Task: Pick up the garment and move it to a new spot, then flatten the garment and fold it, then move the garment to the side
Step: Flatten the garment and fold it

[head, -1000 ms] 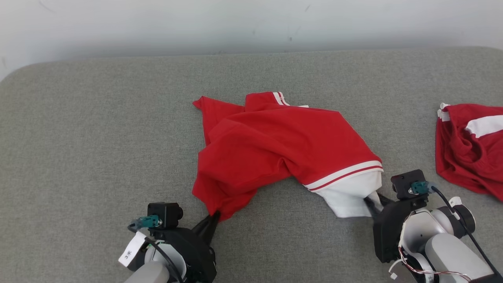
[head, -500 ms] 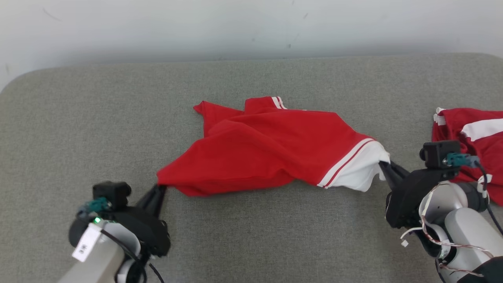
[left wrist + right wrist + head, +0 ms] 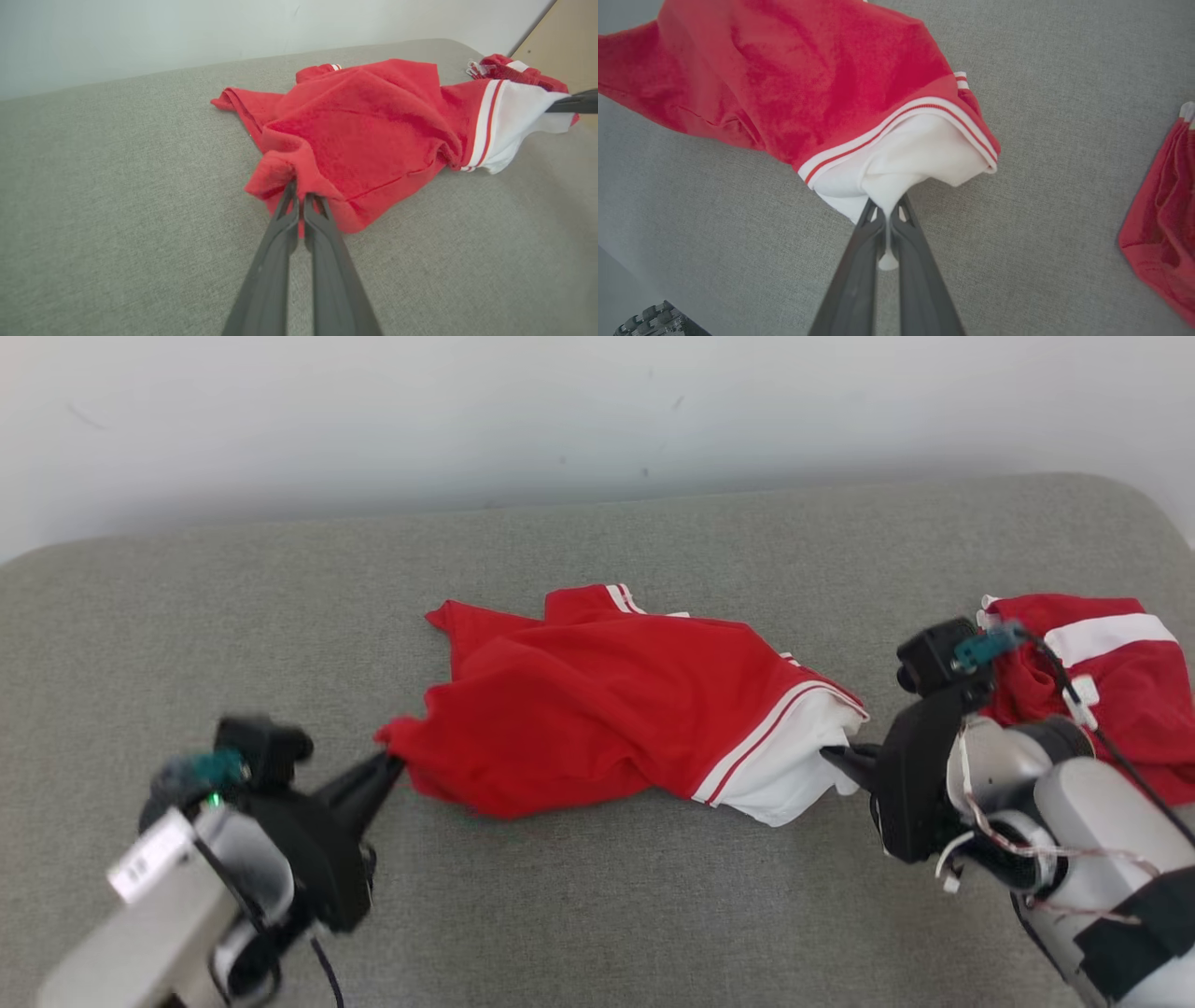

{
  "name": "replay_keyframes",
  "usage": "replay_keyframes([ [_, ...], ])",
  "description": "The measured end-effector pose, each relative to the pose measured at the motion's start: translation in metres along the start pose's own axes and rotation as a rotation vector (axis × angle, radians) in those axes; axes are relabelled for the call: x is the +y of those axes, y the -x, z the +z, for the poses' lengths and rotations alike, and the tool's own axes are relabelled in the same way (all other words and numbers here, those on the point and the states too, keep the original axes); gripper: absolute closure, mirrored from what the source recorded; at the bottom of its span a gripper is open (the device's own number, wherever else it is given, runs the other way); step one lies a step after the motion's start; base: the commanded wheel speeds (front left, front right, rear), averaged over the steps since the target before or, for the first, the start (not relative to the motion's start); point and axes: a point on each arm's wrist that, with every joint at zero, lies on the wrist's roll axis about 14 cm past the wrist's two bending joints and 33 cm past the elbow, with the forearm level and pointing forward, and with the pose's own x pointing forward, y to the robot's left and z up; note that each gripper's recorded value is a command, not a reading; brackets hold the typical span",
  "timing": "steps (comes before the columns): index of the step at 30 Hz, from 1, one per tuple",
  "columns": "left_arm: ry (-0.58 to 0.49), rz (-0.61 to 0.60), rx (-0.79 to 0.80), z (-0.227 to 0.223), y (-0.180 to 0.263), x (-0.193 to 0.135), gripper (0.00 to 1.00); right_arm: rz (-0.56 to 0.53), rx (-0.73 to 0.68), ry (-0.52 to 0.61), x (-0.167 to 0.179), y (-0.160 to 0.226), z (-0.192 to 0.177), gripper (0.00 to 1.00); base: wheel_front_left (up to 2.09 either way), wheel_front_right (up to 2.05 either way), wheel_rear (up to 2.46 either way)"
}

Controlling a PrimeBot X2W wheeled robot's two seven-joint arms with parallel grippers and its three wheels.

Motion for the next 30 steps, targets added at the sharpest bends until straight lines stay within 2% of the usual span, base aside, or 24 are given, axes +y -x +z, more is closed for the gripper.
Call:
replay_keyframes([
  [6,0.007,0.014,0.074,0.045,-0.02,0.033,1.0,-0.028,0.133,-0.019,-0.009,-0.009,0.027,1.0,0.0,0.0,0.0],
  [8,0.034,0.025,0.066,0.069,-0.029,0.045,1.0,-0.042,0.121,-0.039,-0.008,-0.015,0.056,1.0,0.0,0.0,0.0],
  [10,0.004,0.049,0.023,0.111,-0.041,0.061,1.0,-0.055,0.061,-0.062,-0.007,-0.018,0.101,1.0,0.0,0.0,0.0],
  [13,-0.11,0.106,-0.111,0.197,-0.05,0.084,1.0,-0.12,-0.135,0.048,-0.012,-0.004,0.191,1.0,0.0,0.0,0.0],
  [14,-0.164,0.125,-0.183,0.228,-0.049,0.087,1.0,-0.134,-0.244,0.096,-0.011,0.008,0.228,1.0,0.0,0.0,0.0],
  [16,-0.219,0.139,-0.405,0.298,-0.039,0.087,1.0,-0.125,-0.495,0.106,-0.004,0.037,0.296,1.0,0.0,0.0,0.0],
  [18,-0.244,0.163,-0.604,0.346,-0.022,0.087,1.0,-0.126,-0.677,0.158,0.002,0.056,0.333,1.0,0.0,0.0,0.0],
  [20,-0.294,0.191,-0.71,0.358,-0.011,0.094,1.0,-0.095,-0.822,0.211,0.008,0.064,0.347,1.0,0.0,0.0,0.0],
  [21,-0.301,0.223,-0.771,0.358,-0.006,0.101,1.0,-0.084,-0.857,0.231,0.009,0.059,0.345,1.0,0.0,0.0,0.0],
  [23,-0.252,0.267,-0.743,0.32,-0.019,0.122,1.0,-0.069,-0.881,0.176,-0.005,0.035,0.321,1.0,0.0,0.0,0.0],
  [25,-0.18,0.275,-0.596,0.241,-0.046,0.132,1.0,-0.06,-0.751,0.108,-0.025,-0.013,0.256,1.0,0.0,0.0,0.0],
  [27,-0.106,0.264,-0.411,0.148,-0.06,0.125,1.0,-0.067,-0.591,-0.005,-0.041,-0.05,0.172,1.0,0.0,0.0,0.0],
  [28,-0.073,0.267,-0.325,0.108,-0.06,0.121,1.0,-0.075,-0.529,-0.044,-0.045,-0.059,0.135,1.0,0.0,0.0,0.0],
  [30,-0.027,0.253,-0.205,0.053,-0.053,0.109,1.0,-0.098,-0.462,-0.086,-0.051,-0.061,0.091,1.0,0.0,0.0,0.0],
])
